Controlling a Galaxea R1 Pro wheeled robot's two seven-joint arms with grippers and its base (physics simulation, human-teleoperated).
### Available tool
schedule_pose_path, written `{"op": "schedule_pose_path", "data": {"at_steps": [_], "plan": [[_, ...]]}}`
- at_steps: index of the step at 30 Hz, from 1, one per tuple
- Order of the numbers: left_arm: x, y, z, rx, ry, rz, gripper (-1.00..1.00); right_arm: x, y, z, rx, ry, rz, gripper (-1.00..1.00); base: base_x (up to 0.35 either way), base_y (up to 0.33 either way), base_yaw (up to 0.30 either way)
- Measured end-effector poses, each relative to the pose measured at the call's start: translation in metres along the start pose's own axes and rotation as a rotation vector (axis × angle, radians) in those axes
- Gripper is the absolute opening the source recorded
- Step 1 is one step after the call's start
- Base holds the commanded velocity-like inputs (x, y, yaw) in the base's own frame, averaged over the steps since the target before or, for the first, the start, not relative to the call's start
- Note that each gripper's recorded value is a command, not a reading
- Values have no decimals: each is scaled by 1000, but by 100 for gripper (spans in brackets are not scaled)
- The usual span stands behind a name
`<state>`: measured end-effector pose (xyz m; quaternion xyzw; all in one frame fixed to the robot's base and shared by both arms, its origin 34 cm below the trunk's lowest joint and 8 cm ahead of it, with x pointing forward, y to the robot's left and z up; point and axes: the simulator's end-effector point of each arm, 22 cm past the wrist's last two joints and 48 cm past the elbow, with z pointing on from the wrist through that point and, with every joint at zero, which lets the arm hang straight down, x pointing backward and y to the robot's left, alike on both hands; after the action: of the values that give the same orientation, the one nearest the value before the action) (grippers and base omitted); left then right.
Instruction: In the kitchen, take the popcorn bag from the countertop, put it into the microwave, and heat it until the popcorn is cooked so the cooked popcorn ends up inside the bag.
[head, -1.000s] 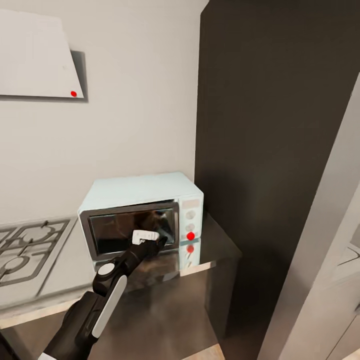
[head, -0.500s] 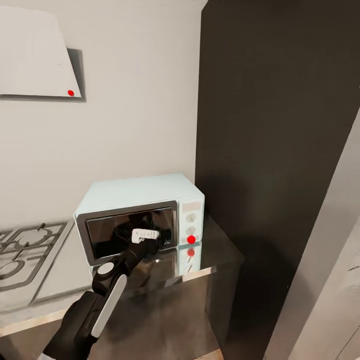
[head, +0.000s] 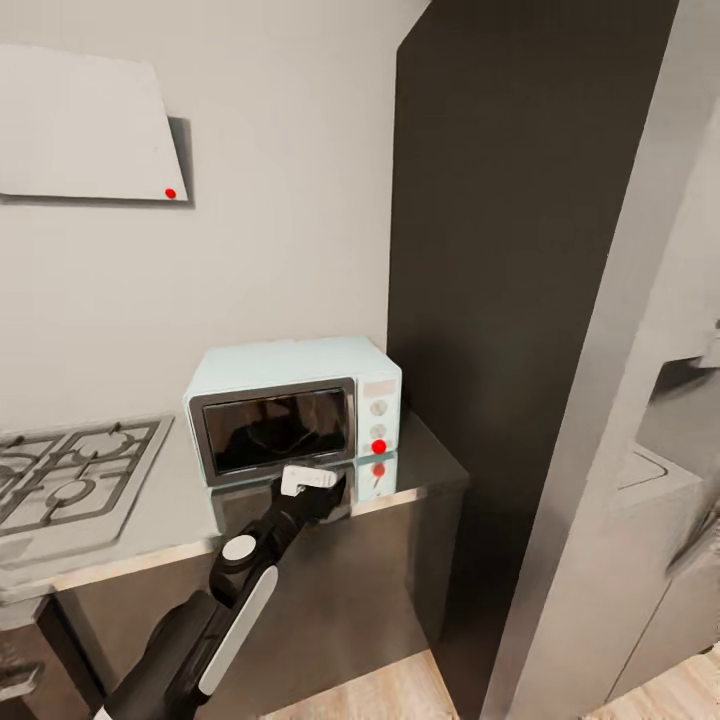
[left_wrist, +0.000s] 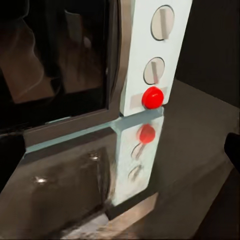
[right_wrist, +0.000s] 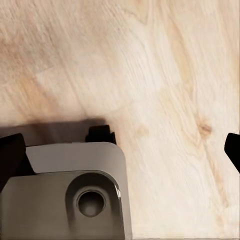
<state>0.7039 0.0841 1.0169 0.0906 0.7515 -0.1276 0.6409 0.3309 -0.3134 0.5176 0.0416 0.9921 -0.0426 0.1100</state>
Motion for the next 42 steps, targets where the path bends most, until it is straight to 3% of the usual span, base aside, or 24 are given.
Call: {"op": "schedule_pose_path", "data": {"at_steps": [8, 12, 17, 21, 22, 24, 26, 28, 30, 31, 34, 36, 40, 42], "plan": [[5, -3, 1, 8, 13, 0, 100, 0, 2, 0, -2, -3, 1, 100, -346, 0, 0], [19, -16, 2, 37, 43, 8, 100, 0, 2, 0, -3, -3, -1, 100, -346, 0, 0], [89, -16, 11, 19, 191, -2, 100, 0, 2, 0, -3, -2, -1, 100, -281, 0, 0], [180, -13, 6, -17, 384, -19, 100, 0, 4, 0, -5, 0, -1, 100, -24, 0, 0], [223, -3, -4, -38, 473, -16, 100, 0, 3, 0, -3, -1, -1, 100, -3, 0, 0], [272, 9, -21, -65, 583, -20, 100, 0, 1, 0, -1, -2, -2, 100, -1, 0, 0], [308, 17, -38, -84, 664, -51, 100, -1, -1, 0, 2, -3, -4, 100, 0, 0, 0], [350, 23, -62, -108, 750, -141, 100, -1, 2, 0, -2, -4, -6, 100, 0, 0, 0], [405, 27, -101, -129, 831, -256, 100, 0, 5, 0, -6, -3, -8, 100, 0, 0, 0], [430, 31, -124, -135, 865, -292, 100, 0, 6, 0, -6, -3, -8, 100, 0, 0, 0], [481, 41, -187, -166, 981, -331, 100, 0, 5, 0, -5, -3, -7, 100, 0, 0, 0], [495, 44, -208, -183, 1023, -340, 100, 0, 4, 0, -4, -3, -9, 100, 0, 0, 0], [501, 49, -219, -199, 1040, -342, 100, 0, 1, 0, -1, -2, -14, 100, 0, 0, 0], [514, 60, -246, -227, 1074, -340, 100, 0, 1, 0, 0, -2, -15, 100, 0, 0, 0]]}}
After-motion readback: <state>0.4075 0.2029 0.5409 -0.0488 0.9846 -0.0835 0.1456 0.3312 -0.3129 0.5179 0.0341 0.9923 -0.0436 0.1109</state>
